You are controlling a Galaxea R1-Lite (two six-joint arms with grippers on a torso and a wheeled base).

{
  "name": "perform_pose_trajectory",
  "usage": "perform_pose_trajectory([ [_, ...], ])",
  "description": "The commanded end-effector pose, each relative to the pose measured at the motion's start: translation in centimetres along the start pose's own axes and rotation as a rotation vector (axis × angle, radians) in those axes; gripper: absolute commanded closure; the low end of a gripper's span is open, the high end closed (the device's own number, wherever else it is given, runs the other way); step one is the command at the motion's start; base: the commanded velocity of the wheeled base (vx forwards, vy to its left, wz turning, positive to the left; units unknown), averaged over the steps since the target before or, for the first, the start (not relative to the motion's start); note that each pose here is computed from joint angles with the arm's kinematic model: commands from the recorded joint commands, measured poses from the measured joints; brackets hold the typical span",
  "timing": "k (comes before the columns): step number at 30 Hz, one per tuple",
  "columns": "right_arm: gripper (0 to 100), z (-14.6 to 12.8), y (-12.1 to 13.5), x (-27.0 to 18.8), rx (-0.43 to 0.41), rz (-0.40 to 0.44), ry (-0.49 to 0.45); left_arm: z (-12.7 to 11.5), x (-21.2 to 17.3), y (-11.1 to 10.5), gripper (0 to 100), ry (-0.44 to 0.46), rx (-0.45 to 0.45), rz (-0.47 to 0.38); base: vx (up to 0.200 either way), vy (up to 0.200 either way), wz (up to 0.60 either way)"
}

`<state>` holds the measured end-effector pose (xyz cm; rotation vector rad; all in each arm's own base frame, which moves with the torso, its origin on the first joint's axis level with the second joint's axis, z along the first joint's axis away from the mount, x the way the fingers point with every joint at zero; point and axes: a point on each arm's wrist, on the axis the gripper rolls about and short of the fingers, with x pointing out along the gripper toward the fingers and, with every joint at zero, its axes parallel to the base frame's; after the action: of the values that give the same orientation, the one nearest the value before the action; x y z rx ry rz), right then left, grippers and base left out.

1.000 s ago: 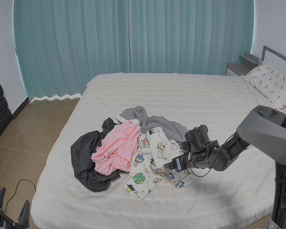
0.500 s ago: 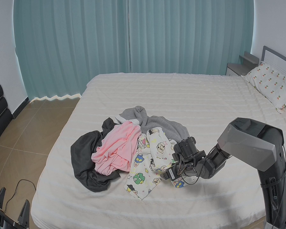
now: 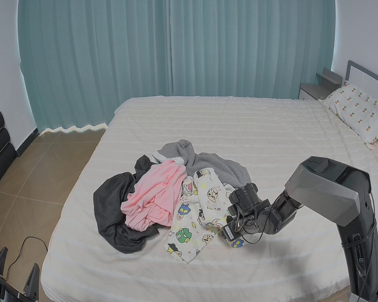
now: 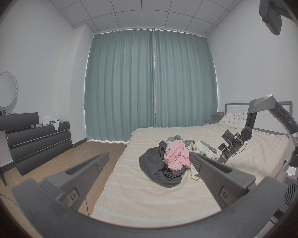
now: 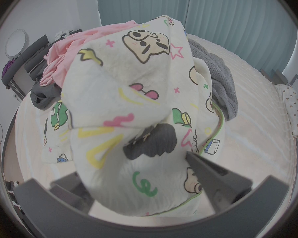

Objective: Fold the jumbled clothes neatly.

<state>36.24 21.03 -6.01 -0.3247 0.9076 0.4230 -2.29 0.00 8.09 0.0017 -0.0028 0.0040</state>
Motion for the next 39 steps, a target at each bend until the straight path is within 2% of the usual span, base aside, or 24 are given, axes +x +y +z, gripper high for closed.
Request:
perform_pose_trajectory([
  [1, 100, 0.2, -0.2, -0.3, 0.008, -0.004, -0.007, -0.5, 0.0, 0.0, 0, 0.001, 0.0, 0.001, 0.0, 0.0, 0.0],
  [8, 100, 0.2, -0.7, -4.8, 0.045, 0.052, -0.029, -0.5, 0.0, 0.0, 0, 0.001, 0.001, 0.002, 0.0, 0.0, 0.0],
  [15, 100, 0.7, -1.0, -12.5, 0.133, 0.224, -0.225, -0.5, 0.0, 0.0, 0, 0.0, 0.003, 0.001, 0.0, 0.0, 0.0],
  [19, 100, 0.9, -1.5, -16.1, 0.16, 0.24, -0.336, -0.5, 0.0, 0.0, 0, 0.0, 0.011, 0.002, 0.0, 0.0, 0.0],
  [25, 100, 1.9, -2.0, -22.0, 0.174, 0.321, -0.508, -0.5, 0.0, 0.0, 0, -0.002, 0.055, -0.001, 0.0, 0.0, 0.0],
  [28, 100, 2.5, -2.0, -23.5, 0.169, 0.331, -0.562, -0.5, 0.0, 0.0, 0, -0.003, 0.05, 0.001, 0.0, 0.0, 0.0],
  [29, 100, 2.9, -2.0, -24.4, 0.164, 0.334, -0.594, 0.6, -0.3, 0.0, 0, -0.054, 0.03, 0.003, 0.0, 0.0, 0.0],
  [30, 100, 3.4, -1.8, -25.5, 0.153, 0.345, -0.635, 6.0, -1.6, 0.1, 0, -0.221, -0.076, -0.004, 0.0, 0.0, 0.0],
  [32, 100, 4.1, -1.6, -26.3, 0.144, 0.354, -0.669, 9.9, -1.5, 0.1, 0, -0.238, -0.182, -0.033, 0.0, 0.0, 0.0],
  [33, 100, 4.5, -1.4, -26.7, 0.139, 0.36, -0.689, 10.9, -0.8, 0.1, 0, -0.196, -0.208, -0.035, 0.0, 0.0, 0.0],
  [34, 100, 5.5, -1.1, -27.5, 0.127, 0.373, -0.732, 12.0, 1.0, 0.0, 0, -0.088, -0.201, -0.053, 0.0, 0.0, 0.0],
  [36, 100, 6.2, -0.9, -28.2, 0.121, 0.385, -0.763, 12.3, 2.3, -0.1, 0, -0.025, -0.194, -0.094, 0.0, 0.0, 0.0],
  [37, 100, 6.9, -0.7, -28.6, 0.114, 0.39, -0.787, 12.4, 3.3, -0.3, 0, 0.026, -0.186, -0.17, 0.0, 0.0, 0.0],
  [38, 100, 7.1, -0.7, -28.8, 0.114, 0.393, -0.796, 12.4, 3.5, -0.4, 0, 0.037, -0.183, -0.194, 0.0, 0.0, 0.0],
  [39, 100, 8.1, -0.4, -29.5, 0.106, 0.404, -0.83, 12.4, 4.4, -0.8, 0, 0.092, -0.166, -0.359, 0.0, 0.0, 0.0],
])
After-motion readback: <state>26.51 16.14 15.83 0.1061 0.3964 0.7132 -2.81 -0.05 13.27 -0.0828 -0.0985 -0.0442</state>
